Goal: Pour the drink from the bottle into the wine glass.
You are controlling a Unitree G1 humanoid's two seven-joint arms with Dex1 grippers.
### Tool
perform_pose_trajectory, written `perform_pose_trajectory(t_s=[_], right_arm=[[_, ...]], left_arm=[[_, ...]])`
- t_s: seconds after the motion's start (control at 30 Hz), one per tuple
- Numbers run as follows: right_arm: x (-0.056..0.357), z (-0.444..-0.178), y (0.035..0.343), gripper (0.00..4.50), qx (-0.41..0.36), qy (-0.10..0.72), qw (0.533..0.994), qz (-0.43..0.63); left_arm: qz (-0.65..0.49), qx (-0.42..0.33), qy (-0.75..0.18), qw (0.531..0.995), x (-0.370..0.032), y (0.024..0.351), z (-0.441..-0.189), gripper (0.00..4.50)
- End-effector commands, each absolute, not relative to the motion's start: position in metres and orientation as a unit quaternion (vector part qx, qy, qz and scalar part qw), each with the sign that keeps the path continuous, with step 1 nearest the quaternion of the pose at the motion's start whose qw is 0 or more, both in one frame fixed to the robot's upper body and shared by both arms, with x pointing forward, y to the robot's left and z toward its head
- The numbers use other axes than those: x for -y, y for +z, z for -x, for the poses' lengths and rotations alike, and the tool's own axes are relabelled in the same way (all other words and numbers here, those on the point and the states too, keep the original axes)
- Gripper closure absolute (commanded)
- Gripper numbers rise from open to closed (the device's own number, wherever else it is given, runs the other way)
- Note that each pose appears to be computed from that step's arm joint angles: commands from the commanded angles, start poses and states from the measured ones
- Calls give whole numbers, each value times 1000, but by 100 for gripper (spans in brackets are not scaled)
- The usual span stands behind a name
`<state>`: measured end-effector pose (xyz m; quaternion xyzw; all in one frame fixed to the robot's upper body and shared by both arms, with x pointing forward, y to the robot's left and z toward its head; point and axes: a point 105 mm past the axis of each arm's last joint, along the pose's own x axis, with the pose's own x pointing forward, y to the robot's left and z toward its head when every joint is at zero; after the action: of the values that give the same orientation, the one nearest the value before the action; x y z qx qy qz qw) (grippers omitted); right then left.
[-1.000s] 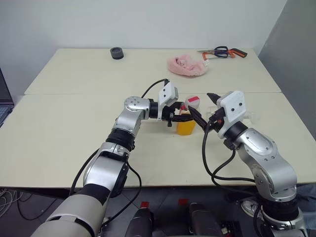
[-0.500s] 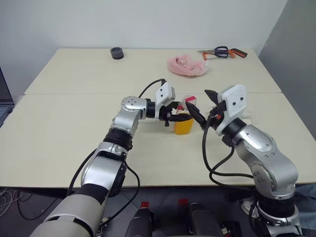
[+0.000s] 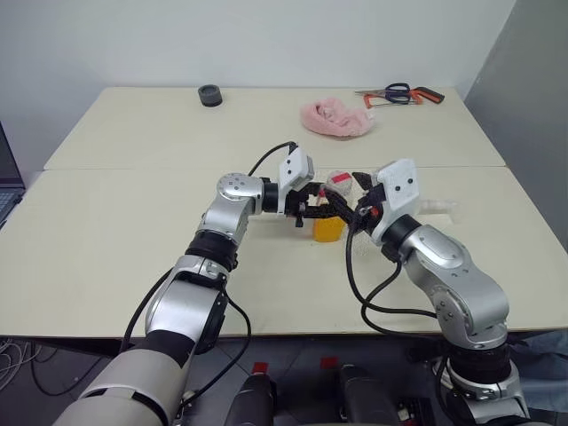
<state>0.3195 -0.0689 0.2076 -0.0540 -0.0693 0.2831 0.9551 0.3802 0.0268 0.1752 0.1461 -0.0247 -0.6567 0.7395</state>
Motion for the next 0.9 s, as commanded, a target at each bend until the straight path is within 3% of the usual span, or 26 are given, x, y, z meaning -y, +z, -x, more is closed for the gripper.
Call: perform_pose_trajectory(t_s=[0.03, 0.23, 0.37, 0.5, 0.6, 0.77, 0.9], right_arm=[[68, -317, 226, 251, 111, 283, 951, 57], [61, -315, 228, 265, 126, 310, 941, 57], [53, -322, 233, 265, 154, 408, 897, 76], [52, -336, 227, 265, 101, 514, 847, 87], [61, -354, 226, 265, 72, 531, 840, 81], [72, -355, 227, 265, 64, 533, 840, 76], [77, -347, 234, 129, 99, 493, 859, 97]], left_arm=[[-158, 60, -656, 736, -25, 196, -380, 268], [-159, 58, -657, 735, -26, 195, -380, 269], [-157, 56, -664, 729, -24, 193, -378, 269], [-161, 58, -670, 722, -21, 195, -377, 270], [-159, 61, -673, 720, -18, 197, -376, 271], [-157, 64, -672, 721, -17, 197, -376, 271], [-155, 65, -668, 725, -19, 196, -377, 271]])
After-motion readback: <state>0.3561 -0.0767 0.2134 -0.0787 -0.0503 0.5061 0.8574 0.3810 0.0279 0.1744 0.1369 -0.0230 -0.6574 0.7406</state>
